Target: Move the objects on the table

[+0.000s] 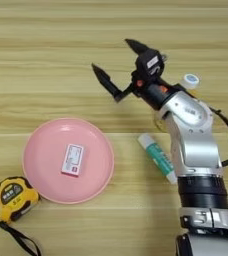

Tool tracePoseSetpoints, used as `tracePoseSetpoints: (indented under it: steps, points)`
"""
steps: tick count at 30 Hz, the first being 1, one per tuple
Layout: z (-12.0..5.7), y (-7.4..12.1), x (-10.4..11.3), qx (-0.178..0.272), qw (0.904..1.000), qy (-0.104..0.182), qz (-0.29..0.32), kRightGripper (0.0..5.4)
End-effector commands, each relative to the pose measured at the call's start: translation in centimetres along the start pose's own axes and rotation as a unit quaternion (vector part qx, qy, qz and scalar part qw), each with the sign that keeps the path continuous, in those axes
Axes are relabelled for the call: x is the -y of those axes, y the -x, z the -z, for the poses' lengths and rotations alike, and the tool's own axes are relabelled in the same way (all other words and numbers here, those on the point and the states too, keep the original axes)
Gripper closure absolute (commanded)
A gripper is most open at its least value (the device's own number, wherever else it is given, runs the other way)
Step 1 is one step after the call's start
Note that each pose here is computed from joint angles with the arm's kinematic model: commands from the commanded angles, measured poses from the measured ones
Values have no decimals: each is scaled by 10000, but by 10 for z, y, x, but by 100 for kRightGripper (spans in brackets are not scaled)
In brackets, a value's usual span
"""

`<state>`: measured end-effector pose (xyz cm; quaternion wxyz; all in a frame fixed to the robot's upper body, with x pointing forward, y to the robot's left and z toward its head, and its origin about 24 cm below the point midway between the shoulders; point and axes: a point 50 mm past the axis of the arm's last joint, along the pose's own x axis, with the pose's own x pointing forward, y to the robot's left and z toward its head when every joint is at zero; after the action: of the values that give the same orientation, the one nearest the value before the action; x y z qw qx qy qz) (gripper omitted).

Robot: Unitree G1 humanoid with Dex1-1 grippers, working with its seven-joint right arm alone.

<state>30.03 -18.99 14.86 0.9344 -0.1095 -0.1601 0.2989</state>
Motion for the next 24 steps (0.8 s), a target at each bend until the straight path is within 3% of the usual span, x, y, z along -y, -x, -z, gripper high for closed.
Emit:
tracePoseSetpoints:
  steps: [1,7,11,19,24]
  points:
    - [-45,-5,16,744,9947,640,294,3]
    - [-55,9,25,889,9894,674,933,3]
    - [-59,24,36,1019,9754,616,1854,3]
    - [-38,53,41,890,9557,367,2783,3]
    - [-15,66,42,526,9474,111,3154,3]
